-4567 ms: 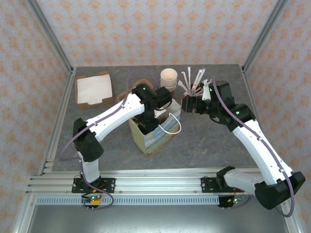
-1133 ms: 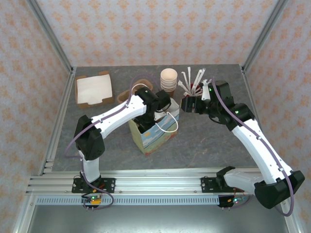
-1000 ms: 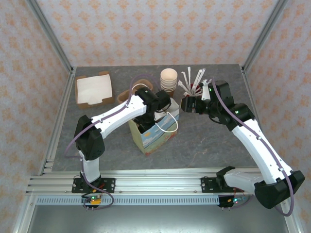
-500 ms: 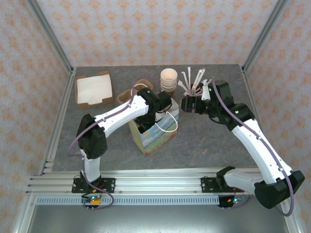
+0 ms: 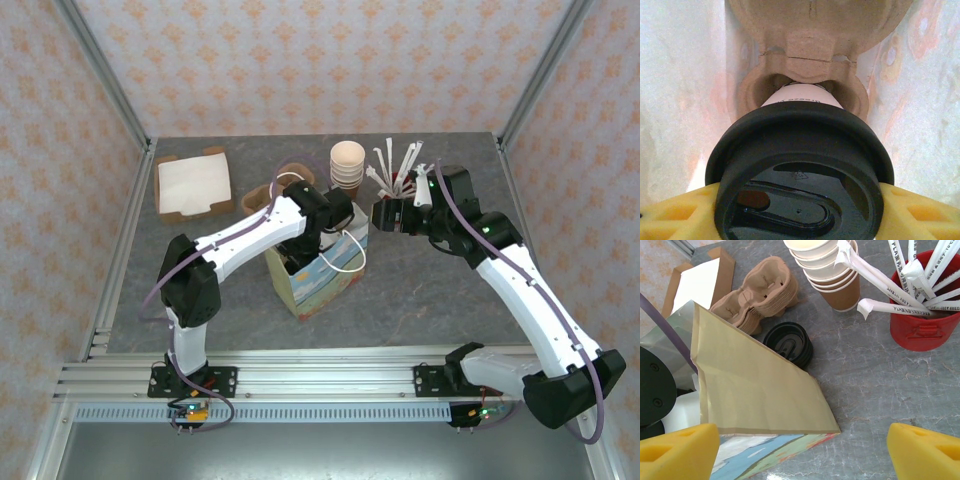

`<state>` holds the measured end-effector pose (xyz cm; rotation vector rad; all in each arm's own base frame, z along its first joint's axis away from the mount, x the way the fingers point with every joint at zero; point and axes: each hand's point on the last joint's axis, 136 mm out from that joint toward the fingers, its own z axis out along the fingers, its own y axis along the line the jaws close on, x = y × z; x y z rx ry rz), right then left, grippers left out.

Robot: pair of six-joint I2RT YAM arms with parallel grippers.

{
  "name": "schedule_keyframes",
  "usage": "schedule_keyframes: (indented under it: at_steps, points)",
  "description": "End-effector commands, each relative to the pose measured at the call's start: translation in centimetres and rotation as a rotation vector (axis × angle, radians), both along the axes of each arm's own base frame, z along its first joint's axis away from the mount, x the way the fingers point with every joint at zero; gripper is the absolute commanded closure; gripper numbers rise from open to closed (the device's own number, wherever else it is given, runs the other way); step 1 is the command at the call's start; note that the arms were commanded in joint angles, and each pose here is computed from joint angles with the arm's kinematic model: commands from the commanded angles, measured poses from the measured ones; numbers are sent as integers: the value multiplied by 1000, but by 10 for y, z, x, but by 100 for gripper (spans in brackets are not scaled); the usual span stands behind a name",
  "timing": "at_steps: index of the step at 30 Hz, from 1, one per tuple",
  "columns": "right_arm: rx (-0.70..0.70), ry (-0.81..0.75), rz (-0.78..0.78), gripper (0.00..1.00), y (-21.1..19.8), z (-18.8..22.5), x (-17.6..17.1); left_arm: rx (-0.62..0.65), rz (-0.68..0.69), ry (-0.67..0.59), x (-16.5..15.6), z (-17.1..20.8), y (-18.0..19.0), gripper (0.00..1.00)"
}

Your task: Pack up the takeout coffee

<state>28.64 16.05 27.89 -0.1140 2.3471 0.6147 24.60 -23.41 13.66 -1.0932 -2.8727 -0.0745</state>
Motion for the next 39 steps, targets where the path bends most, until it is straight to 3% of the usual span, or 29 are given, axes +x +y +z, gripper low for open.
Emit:
schedule_keyframes:
  at_steps: [1,21,39]
  points:
    - [16,-12,-4,12,0,8,1,52,7,49,-4,-22,7,65]
    - [9,-7,-5,12,0,8,1,52,25,53,1,-37,1,63]
    - [-2,-8,-19,12,-5,7,-3,-17,57,-32,9,2,-5,29]
